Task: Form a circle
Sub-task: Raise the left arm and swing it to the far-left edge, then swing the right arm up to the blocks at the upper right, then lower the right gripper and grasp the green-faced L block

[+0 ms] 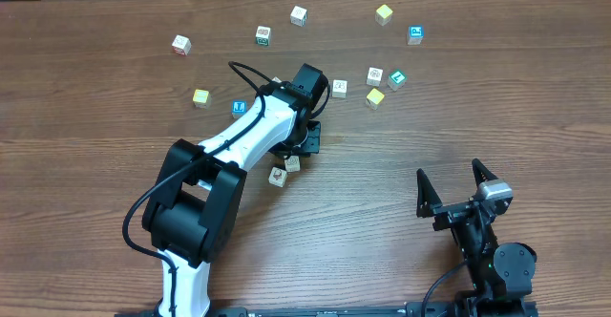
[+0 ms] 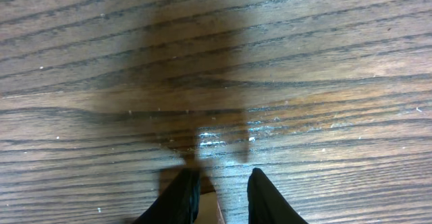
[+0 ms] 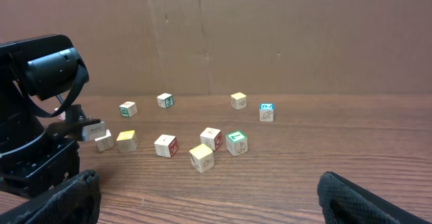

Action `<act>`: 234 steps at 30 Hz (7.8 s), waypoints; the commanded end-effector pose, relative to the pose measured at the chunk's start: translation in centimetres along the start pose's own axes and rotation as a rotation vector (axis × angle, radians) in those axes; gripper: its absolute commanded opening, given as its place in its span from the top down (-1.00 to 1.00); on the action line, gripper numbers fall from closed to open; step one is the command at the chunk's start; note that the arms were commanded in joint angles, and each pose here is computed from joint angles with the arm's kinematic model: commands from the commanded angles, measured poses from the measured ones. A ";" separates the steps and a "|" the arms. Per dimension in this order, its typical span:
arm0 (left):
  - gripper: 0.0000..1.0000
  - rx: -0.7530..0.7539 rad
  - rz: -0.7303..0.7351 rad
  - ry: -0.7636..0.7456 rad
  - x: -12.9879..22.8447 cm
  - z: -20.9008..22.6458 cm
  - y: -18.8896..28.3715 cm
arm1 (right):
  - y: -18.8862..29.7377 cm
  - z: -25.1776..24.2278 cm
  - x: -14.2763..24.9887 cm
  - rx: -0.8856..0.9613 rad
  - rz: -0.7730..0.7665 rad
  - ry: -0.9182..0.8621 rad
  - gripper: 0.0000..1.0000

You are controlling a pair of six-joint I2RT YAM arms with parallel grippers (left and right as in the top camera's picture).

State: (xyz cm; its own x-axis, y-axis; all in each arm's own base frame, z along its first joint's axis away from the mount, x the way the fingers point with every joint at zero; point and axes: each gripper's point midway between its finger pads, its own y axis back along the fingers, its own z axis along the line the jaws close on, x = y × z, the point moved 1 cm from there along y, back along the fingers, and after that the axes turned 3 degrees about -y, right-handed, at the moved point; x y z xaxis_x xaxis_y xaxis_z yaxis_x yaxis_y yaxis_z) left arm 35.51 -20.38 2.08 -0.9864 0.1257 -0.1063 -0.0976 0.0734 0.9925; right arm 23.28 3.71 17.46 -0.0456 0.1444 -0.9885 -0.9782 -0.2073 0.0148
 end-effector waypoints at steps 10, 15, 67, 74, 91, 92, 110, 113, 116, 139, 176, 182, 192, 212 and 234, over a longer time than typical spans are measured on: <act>0.49 0.018 -0.028 -0.013 -0.5 -0.2 0.6 | 0.0 -0.2 0.2 0.007 -0.003 -0.002 -1.00; 0.44 -0.005 -0.121 -0.005 -2.8 0.2 1.1 | 0.0 -0.2 0.2 0.008 -0.003 -0.002 -1.00; -0.38 -0.205 -0.270 0.376 -9.9 23.5 9.0 | 0.0 -0.2 0.2 0.008 -0.003 -0.002 -1.00; -0.75 -0.230 -0.253 0.470 -8.5 27.9 9.3 | 0.0 -0.2 0.2 0.008 -0.003 -0.002 -1.00; -0.99 -0.247 -0.244 0.550 -7.2 31.5 9.6 | 0.0 -0.2 0.2 0.007 -0.003 -0.002 -1.00; -0.99 -0.247 -0.245 0.550 -7.2 31.5 9.6 | 0.0 -0.2 0.2 0.008 -0.003 -0.002 -1.00; -0.99 -0.247 -0.245 0.551 -7.2 31.5 9.6 | 0.5 2.7 -2.7 -0.157 -0.074 -0.099 -1.00; -0.99 -0.247 -0.244 0.551 -7.2 31.5 9.6 | 1.0 3.0 -4.4 -0.158 -0.077 -0.124 -1.00; -0.98 -0.247 -0.245 0.550 -7.2 31.5 9.6 | 1.6 2.9 -6.7 -0.125 -0.087 -0.132 -1.00; -0.99 -0.247 -0.245 0.550 -7.2 31.5 9.6 | -12.6 2.9 -25.1 0.039 0.513 -0.253 -1.00; -0.99 -0.247 -0.245 0.550 -7.2 31.5 9.6 | -24.8 0.0 4.0 0.350 1.266 -0.337 -1.00; -0.99 -0.247 -0.245 0.550 -7.2 31.5 9.6 | -25.2 -0.7 7.4 0.432 1.306 -0.366 -1.00; -0.99 -0.247 -0.245 0.552 -7.2 31.6 9.6 | -26.5 -1.3 10.5 0.441 1.314 -0.370 -0.96; -0.99 -0.247 -0.245 0.552 -7.2 31.6 9.6 | -28.3 -2.7 10.0 0.487 1.213 -0.295 0.79; -0.99 -0.246 -0.245 0.545 -7.3 31.3 9.6 | -27.7 -5.1 11.6 0.726 1.164 -0.456 -0.11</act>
State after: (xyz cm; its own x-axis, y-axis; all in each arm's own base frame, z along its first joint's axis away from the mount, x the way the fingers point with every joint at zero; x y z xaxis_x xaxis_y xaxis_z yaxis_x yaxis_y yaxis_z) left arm 45.97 10.64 10.23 -0.8465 -0.4058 -0.3446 -0.2871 -0.1972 0.9374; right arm 51.03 7.38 6.62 -0.8206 0.5144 -0.2488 -0.2567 0.0571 0.9648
